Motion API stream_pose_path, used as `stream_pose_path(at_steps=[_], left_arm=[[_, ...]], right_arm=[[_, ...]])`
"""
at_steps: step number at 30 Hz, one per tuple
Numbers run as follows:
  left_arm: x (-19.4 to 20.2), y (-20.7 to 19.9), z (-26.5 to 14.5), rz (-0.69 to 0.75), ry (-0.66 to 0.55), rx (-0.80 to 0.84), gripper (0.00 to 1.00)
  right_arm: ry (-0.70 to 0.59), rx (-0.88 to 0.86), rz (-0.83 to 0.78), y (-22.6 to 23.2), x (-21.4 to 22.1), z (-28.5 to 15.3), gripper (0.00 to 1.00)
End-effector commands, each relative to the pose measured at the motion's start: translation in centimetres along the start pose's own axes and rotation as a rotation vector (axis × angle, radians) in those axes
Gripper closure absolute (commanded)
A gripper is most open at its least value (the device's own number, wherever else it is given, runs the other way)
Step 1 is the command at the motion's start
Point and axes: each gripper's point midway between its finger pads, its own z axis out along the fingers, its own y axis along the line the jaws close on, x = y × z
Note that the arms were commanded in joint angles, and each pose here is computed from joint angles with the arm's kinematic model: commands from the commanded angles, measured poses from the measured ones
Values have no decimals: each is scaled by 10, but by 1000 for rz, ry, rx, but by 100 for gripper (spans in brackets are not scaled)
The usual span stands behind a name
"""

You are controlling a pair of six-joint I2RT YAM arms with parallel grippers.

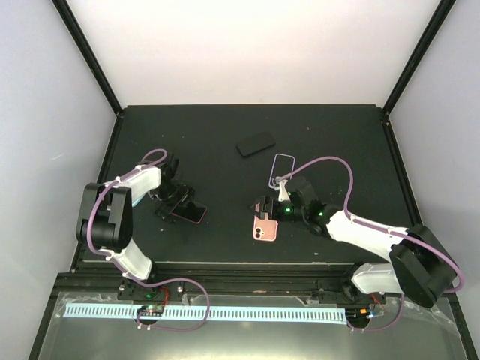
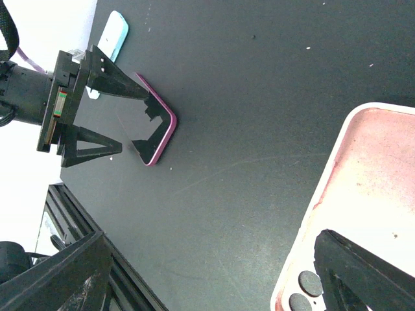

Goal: Put the phone into the phone case

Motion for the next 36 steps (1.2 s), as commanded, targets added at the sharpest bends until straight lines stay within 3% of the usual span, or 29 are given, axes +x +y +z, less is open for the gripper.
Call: stream_pose_path(at_steps=[1, 14, 24, 36], left_arm=[[-3, -12, 3, -8, 1, 14, 1], [-1, -27, 2, -4, 34, 35, 1], [10, -25, -9, -144, 66, 70, 1], [0, -32, -8, -219, 14, 74, 1]], right_arm=[[-34, -2, -34, 7, -9, -3, 14], [-24, -23, -27, 8, -6, 0, 14], [-28, -14, -26, 4, -4, -2, 14], [-21, -15, -45, 3, 1, -7, 14]])
